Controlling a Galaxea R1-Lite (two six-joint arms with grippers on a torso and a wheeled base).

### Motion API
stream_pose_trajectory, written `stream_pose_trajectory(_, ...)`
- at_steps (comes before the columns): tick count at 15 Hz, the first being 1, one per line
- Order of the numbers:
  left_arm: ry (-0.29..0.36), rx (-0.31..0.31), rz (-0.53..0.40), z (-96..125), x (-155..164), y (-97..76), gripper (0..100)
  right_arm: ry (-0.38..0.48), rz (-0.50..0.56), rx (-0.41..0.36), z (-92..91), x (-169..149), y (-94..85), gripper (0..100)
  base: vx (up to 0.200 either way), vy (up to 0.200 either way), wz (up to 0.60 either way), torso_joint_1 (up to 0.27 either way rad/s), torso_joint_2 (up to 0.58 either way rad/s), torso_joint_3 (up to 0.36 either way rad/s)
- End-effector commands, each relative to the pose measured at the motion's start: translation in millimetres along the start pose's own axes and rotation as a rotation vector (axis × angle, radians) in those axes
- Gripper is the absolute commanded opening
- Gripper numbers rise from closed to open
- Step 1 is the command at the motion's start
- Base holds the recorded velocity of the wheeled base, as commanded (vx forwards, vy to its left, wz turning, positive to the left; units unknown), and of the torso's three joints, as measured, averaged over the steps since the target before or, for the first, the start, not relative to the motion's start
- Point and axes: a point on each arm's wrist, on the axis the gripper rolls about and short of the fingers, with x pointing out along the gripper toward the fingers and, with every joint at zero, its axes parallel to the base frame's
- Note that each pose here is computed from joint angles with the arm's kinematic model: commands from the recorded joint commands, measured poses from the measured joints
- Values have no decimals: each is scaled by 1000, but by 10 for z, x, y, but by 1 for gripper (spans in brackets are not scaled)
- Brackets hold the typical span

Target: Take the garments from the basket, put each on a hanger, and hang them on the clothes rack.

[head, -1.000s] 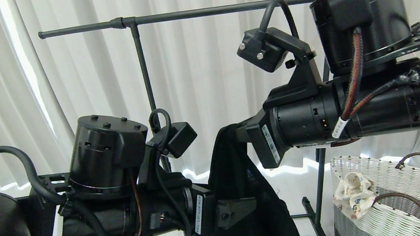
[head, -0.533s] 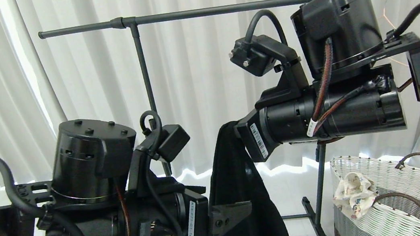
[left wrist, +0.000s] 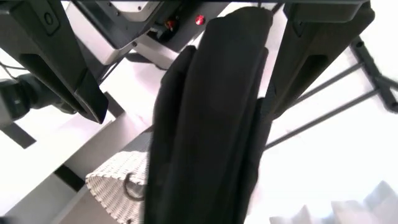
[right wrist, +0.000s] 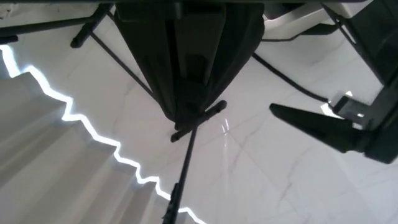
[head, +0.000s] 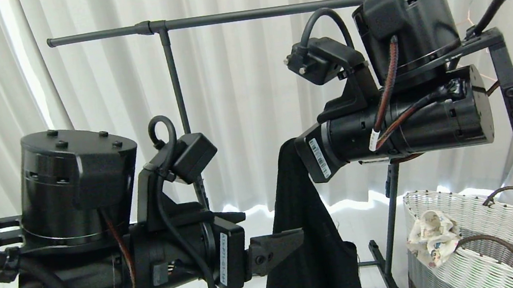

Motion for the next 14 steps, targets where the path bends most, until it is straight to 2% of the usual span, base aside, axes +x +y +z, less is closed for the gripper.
stream_pose_trajectory(1,-11,13,-23,69,48,-65,100,8,-18,2,26,8,-16,0,0,0,0,0,0,0)
stream_pose_trajectory(4,-21,8,-28,259,300,-89,100,27,-81,4,63,0,-62,0,0,0,0,0,0,0)
stream_pose_trajectory(8,54,-20,80,171,774,-6,100,17,-100,9,150,47,-79,0,0,0,0,0,0,0)
stream_pose_trajectory(11,25,-183,167,226,1106,-71,100,9,-104,15,190,51,-82,0,0,0,0,0,0,0)
stream_pose_trajectory(12,31,-204,205,190,1188,-48,100,10,-104,15,188,51,-82,0,0,0,0,0,0,0)
stream_pose_trajectory(14,42,-205,292,96,1234,28,100,12,-115,20,189,53,-125,0,0,0,0,0,0,0)
